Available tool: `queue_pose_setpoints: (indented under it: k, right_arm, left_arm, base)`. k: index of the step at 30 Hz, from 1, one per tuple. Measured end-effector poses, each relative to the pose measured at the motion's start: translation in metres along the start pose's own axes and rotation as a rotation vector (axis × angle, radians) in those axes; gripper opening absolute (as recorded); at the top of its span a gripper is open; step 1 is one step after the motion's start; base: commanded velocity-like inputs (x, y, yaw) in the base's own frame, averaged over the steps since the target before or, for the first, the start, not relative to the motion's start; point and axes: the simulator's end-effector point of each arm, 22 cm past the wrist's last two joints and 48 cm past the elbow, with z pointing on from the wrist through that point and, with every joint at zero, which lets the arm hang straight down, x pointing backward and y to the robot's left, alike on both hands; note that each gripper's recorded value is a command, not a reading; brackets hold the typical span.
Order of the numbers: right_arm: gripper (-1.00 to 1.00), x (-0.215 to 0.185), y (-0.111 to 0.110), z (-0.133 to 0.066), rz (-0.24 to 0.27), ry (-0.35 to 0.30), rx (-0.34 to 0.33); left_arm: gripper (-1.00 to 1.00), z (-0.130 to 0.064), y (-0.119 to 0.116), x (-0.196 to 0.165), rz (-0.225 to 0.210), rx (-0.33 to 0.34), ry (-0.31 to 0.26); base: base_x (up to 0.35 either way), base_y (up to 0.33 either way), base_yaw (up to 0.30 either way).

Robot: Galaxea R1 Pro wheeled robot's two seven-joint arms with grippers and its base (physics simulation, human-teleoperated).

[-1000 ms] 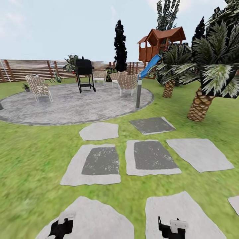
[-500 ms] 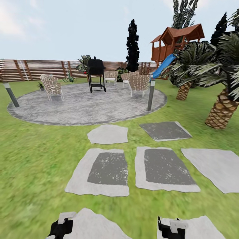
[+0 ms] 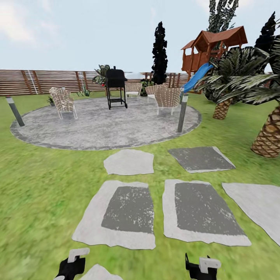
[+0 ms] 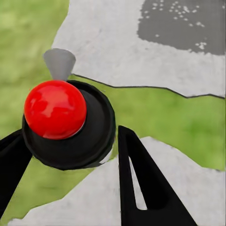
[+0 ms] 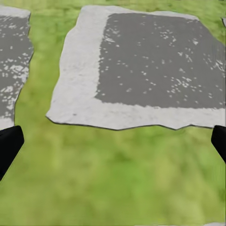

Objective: Pick up the pesticide atomizer in the garden and spray insectifuge to fully cover both potted plants in the garden.

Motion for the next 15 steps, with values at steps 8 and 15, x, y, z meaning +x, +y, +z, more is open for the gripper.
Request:
queue_pose_setpoints:
  k: [8,15]
  right_arm:
    - [1.0,0.0,0.0,0.0,0.0,0.0,0.0]
    - [1.0,0.01,-0.002,-0.006,0.0,0.013,0.004]
  left_arm:
    - [-1.0,0.0,0.0,0.0,0.0,0.0,0.0]
    - [-1.0,0.0,0.0,0.0,0.0,0.0,0.0]
  base:
    - [0.339,0.0,0.0]
    - [0.339,0.0,0.0]
